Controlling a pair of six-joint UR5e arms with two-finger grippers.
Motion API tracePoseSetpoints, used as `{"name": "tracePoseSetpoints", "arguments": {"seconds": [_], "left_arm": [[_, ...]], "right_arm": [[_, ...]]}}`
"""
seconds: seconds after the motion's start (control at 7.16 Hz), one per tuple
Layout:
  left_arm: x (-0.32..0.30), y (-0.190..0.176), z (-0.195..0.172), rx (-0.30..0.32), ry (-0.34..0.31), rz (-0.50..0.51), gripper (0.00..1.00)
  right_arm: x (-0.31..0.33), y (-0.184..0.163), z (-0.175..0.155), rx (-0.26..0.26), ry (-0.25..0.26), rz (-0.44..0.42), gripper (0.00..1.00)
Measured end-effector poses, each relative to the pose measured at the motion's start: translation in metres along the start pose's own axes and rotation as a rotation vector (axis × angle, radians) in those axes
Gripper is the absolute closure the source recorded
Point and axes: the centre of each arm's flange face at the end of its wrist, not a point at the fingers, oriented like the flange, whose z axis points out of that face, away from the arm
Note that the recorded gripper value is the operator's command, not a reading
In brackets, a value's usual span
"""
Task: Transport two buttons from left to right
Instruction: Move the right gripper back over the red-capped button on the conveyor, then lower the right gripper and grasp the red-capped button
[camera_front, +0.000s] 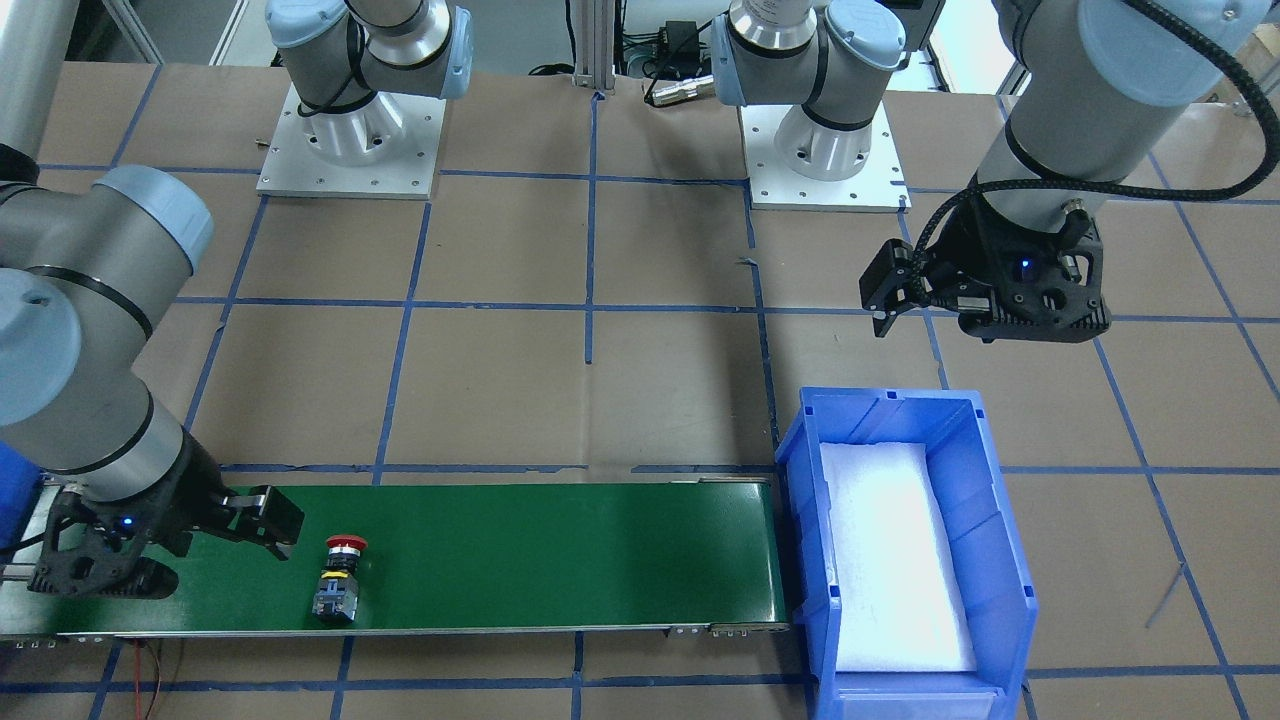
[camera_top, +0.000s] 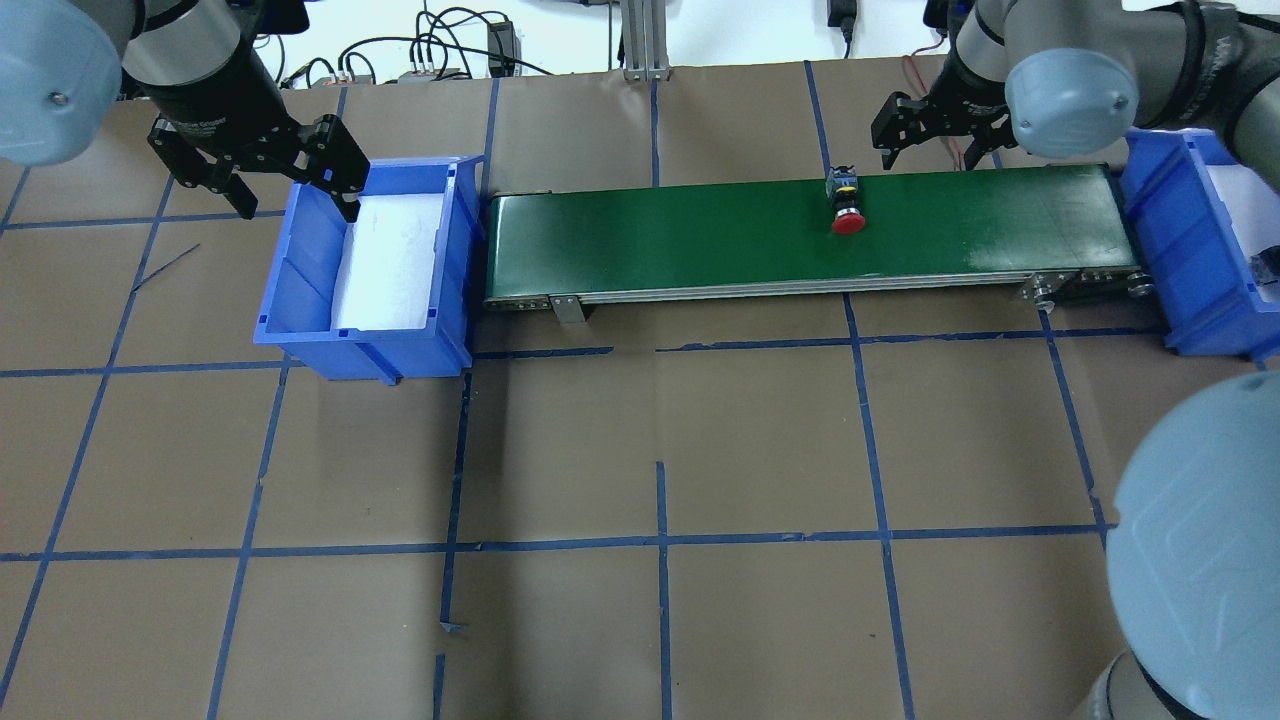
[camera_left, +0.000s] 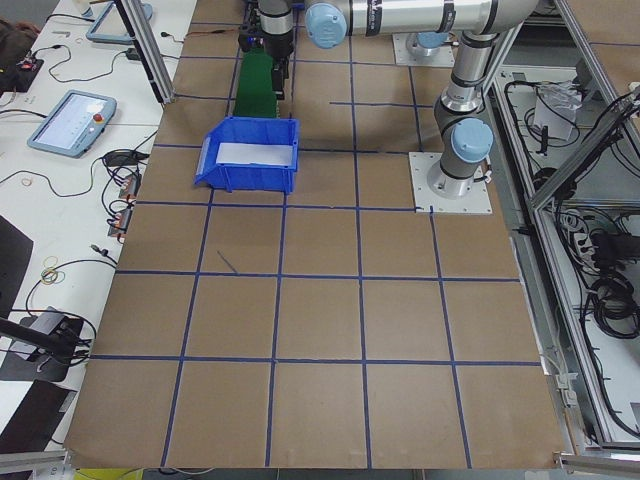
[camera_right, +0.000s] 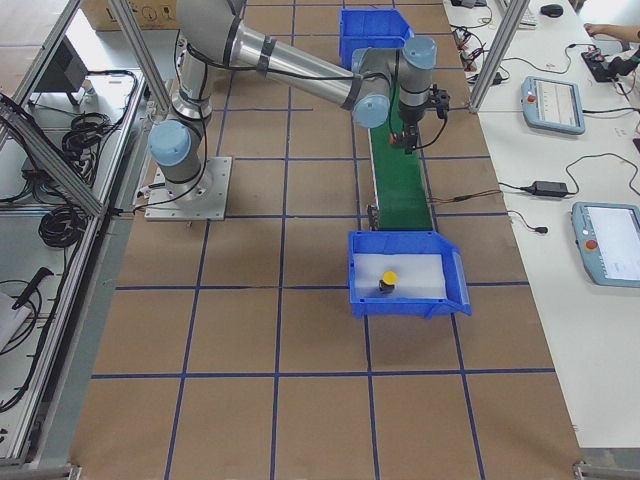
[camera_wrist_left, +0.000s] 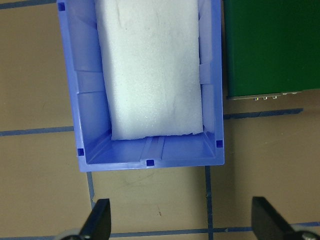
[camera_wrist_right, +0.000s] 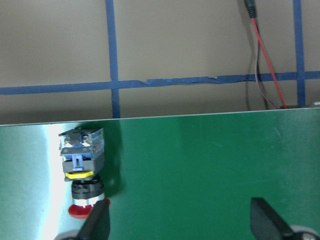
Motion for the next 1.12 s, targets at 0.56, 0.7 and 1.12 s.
{"name": "tracePoseSetpoints", "arguments": {"seconds": [0.56, 0.7, 1.12], "left_arm": [[0.000, 0.000, 0.000, 0.000, 0.003, -0.001, 0.00], [0.000, 0.000, 0.000, 0.000, 0.004, -0.001, 0.00], [0.000, -0.001, -0.001, 0.008, 0.004, 0.000, 0.00]], "right_arm": [[-0.023, 0.017, 0.038, 0.033, 0.001, 0.014, 0.05], [-0.026, 0.014, 0.046, 0.050, 0.000, 0.008, 0.18], [-0.028, 0.011, 0.058, 0.060, 0.001, -0.026, 0.73]]}}
